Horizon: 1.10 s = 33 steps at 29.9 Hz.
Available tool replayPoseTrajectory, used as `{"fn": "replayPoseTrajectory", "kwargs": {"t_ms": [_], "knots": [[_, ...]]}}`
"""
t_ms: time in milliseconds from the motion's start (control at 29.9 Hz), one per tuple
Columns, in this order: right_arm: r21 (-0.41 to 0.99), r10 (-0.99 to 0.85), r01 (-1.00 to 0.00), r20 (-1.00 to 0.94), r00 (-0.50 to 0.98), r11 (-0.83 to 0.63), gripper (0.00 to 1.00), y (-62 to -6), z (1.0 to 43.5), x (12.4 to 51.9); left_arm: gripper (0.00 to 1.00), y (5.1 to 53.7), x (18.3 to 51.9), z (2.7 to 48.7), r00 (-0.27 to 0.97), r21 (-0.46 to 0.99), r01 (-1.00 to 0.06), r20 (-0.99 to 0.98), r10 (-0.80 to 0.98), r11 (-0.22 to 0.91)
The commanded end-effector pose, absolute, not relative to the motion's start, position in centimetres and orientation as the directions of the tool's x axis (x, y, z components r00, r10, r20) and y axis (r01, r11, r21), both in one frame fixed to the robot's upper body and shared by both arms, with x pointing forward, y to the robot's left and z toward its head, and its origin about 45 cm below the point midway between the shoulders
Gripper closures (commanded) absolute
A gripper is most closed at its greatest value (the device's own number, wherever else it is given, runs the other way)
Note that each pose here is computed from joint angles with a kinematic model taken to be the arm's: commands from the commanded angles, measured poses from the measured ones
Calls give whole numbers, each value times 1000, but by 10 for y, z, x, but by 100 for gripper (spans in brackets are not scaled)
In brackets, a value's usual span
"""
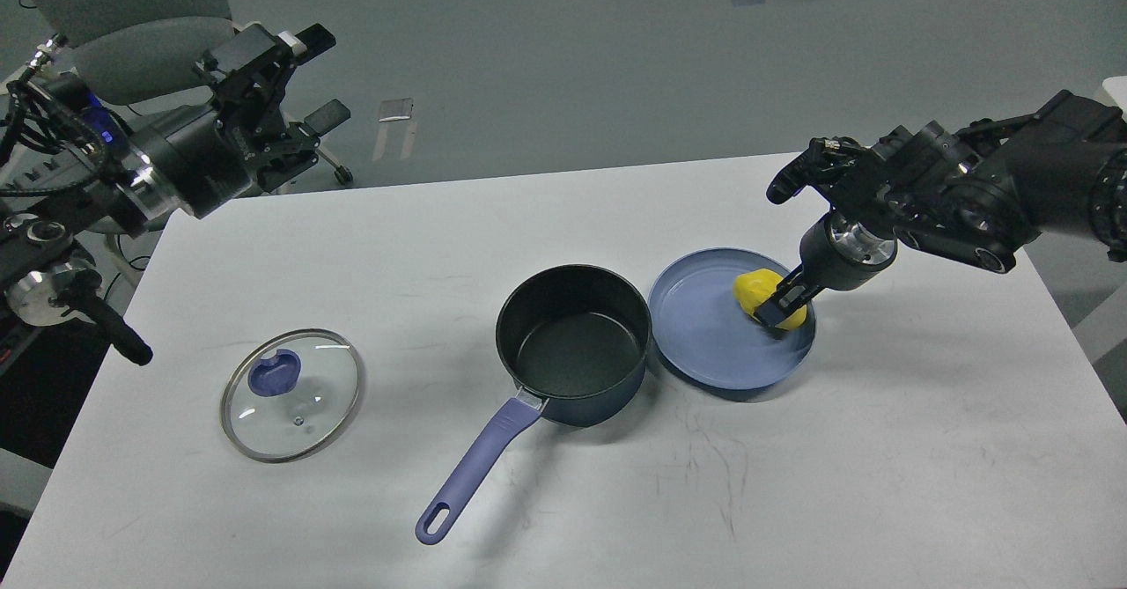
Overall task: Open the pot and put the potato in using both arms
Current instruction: 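Lift the potato and carry it over the open pot with the right gripper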
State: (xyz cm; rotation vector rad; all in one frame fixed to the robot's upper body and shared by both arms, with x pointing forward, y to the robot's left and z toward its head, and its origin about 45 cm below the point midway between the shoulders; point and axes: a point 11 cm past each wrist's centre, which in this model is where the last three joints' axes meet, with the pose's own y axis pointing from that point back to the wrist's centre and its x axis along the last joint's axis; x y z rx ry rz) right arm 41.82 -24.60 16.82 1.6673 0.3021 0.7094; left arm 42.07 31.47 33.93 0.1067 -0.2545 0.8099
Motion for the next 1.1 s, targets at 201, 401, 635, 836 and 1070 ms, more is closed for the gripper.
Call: {"fn": "replayPoseTrajectory", "kwargs": {"t_ms": [201,401,635,836,1070], "knots": [[912,578,-240,399,712,-334,76,-200,225,436,3,314,420,340,663,-3,-726,265,700,688],[875,564,-229,456,689,-427,76,-156,244,436,3,314,420,339,665,-3,-724,263,699,690],[840,540,-151,461,704,-521,76,-99,235,418,3,313,420,339,666,-2,-723,262,698,691],[835,562,-113,456,690,-539,76,-72,229,408,3,313,420,339,667,-3,-722,262,697,692],[829,534,-122,456,712,-545,75,-77,222,411,3,312,419,340,670,-4,-719,261,695,695]]}}
